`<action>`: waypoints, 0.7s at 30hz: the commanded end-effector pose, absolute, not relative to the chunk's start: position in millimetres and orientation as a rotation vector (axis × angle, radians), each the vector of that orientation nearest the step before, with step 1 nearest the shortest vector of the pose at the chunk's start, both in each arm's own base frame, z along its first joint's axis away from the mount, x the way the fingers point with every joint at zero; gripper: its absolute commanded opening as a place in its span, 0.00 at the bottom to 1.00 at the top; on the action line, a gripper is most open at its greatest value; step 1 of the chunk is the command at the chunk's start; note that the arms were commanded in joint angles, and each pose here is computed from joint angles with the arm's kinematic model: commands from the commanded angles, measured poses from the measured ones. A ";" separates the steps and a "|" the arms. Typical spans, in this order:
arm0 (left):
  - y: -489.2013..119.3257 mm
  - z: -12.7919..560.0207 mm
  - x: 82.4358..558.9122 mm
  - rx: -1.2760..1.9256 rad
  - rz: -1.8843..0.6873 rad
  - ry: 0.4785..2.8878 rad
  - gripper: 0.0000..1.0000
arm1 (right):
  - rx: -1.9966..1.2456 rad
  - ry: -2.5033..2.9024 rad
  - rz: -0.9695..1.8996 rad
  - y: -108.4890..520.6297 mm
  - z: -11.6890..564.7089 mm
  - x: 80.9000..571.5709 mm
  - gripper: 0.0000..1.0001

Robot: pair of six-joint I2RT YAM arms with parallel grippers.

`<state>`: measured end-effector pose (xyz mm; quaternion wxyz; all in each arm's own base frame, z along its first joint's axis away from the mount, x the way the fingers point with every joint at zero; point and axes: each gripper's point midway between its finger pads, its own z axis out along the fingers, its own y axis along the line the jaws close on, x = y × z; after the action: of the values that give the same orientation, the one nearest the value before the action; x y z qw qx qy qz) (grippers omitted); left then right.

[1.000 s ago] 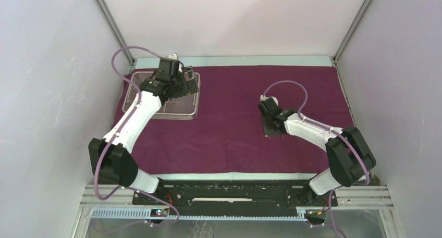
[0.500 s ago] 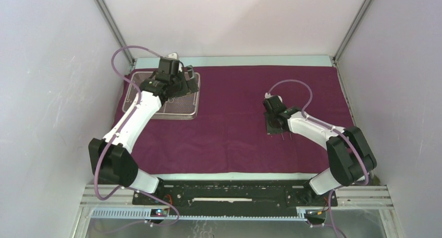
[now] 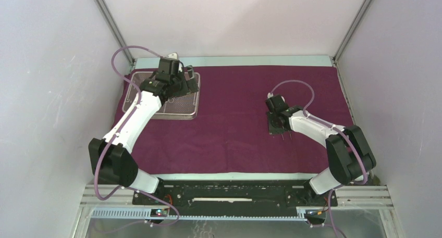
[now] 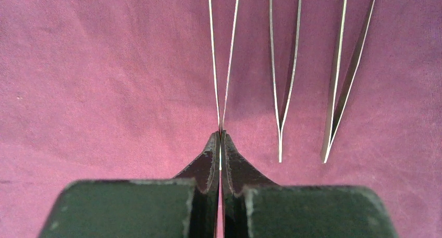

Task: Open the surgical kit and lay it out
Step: Place the medical item in the surgical kit.

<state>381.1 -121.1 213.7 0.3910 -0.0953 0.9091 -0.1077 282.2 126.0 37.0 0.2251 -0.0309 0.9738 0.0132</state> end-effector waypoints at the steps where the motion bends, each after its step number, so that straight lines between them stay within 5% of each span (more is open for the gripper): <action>1: -120.2 216.5 381.5 -0.221 -0.267 2.285 1.00 | -0.082 2.688 0.033 124.5 41.1 286.0 0.00; 15: -122.6 215.4 381.6 -0.216 -0.281 2.289 1.00 | -0.073 2.756 0.004 120.5 30.3 275.9 0.00; 21: -122.2 215.1 381.5 -0.217 -0.278 2.289 1.00 | -0.067 2.768 -0.006 119.3 28.1 273.3 0.11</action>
<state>380.9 -121.8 213.7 0.3906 -0.0945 0.9091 -0.1094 267.7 118.7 23.4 0.1825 -0.0330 0.9827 -0.0012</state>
